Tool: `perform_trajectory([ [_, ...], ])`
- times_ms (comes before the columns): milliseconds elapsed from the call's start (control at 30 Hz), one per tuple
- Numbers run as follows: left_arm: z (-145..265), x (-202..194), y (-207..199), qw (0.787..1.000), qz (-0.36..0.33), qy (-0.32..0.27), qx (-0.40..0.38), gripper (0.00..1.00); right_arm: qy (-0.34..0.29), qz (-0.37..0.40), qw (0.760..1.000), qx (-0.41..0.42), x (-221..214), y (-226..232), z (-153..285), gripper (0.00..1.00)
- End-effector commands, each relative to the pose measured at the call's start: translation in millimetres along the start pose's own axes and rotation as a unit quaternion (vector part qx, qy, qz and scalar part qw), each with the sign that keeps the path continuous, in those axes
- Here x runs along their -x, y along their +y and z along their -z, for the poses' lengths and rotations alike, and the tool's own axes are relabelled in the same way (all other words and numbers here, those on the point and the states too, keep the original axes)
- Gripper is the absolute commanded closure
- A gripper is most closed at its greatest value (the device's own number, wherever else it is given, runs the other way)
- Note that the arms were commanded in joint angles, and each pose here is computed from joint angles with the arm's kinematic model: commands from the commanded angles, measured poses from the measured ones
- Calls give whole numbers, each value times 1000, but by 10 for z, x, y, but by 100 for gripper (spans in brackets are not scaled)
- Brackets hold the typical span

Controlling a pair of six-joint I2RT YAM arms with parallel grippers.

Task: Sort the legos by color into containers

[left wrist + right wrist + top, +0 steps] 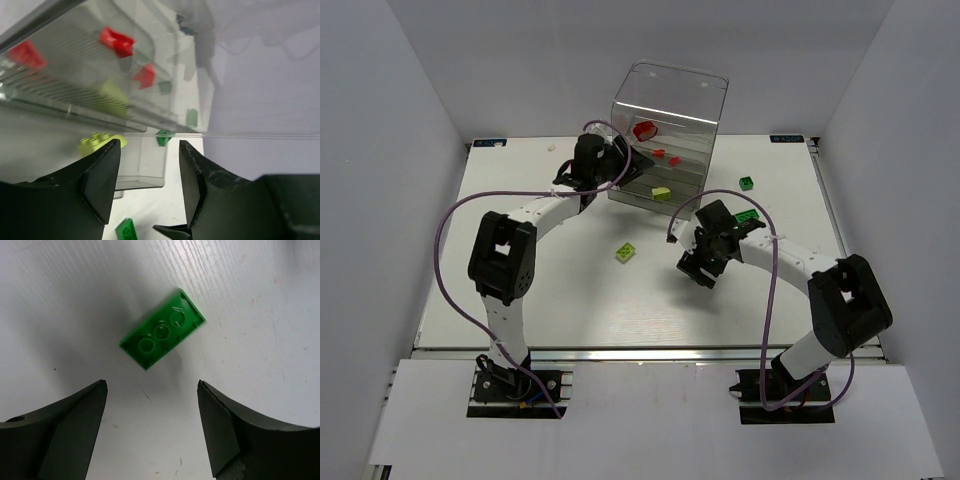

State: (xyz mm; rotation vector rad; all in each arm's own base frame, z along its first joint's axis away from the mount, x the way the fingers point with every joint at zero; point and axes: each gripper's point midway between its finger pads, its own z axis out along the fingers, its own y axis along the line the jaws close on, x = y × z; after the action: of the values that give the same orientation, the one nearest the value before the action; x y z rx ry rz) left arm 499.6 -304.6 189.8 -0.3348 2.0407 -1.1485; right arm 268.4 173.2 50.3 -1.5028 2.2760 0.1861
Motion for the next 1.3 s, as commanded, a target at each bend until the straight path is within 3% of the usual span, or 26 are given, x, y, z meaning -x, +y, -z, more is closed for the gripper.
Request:
perform_trajectory([
  [0, 156, 246, -487, 998, -22, -17, -53, 40, -44, 22, 998, 39, 213, 50, 157, 22],
  [100, 411, 255, -581, 998, -44, -19, -46, 46, -95, 55, 991, 70, 373, 148, 315, 24],
  [133, 487, 193, -529, 998, -50, -8, -33, 55, -110, 71, 989, 74, 404, 155, 365, 25],
  [167, 572, 99, -431, 997, -71, 3, -21, 79, -130, 81, 984, 87, 459, 209, 407, 28],
  [200, 738, 72, -470, 996, -86, 8, -18, 92, -155, 91, 980, 83, 535, 222, 514, 31],
  [233, 836, -39, -353, 995, -91, 27, 4, 100, -175, 94, 977, 74, 600, 173, 556, 47],
  [267, 916, -115, -280, 993, -109, 39, 12, 100, -195, 101, 972, 79, 646, 215, 589, 68],
  [300, 1065, -309, -122, 992, -108, 64, 27, 100, -214, 103, 969, 70, 697, 208, 672, 100],
  [367, 1197, -493, 66, 986, -130, 93, 43, 99, -250, 108, 960, 65, 800, 206, 717, 100],
  [400, 1250, -648, 220, 982, -135, 110, 68, 82, -262, 113, 956, 64, 842, 209, 747, 100],
  [433, 1349, -745, 351, 977, -136, 132, 94, 70, -268, 113, 954, 70, 871, 224, 756, 99],
  [500, 1412, -910, 500, 968, -151, 166, 113, 43, -262, 99, 955, 95, 916, 243, 731, 62],
  [533, 1440, -1000, 598, 963, -151, 188, 124, 39, -258, 92, 956, 108, 930, 253, 723, 37],
  [633, 1434, -1108, 684, 944, -199, 222, 143, 29, -247, 78, 957, 134, 975, 246, 701, 13],
  [700, 1390, -1261, 848, 922, -242, 256, 162, 28, -254, 79, 955, 131, 1002, 224, 712, 11],
  [933, 1120, -1368, 1138, 867, -369, 273, 194, 27, -265, 60, 956, 110, 992, 168, 772, 11],
  [1100, 952, -1337, 1320, 834, -425, 262, 236, 27, -281, 59, 954, 90, 976, 125, 872, 11],
  [1267, 896, -1165, 1356, 819, -450, 221, 281, 28, -281, 52, 954, 88, 939, 98, 880, 11],
])
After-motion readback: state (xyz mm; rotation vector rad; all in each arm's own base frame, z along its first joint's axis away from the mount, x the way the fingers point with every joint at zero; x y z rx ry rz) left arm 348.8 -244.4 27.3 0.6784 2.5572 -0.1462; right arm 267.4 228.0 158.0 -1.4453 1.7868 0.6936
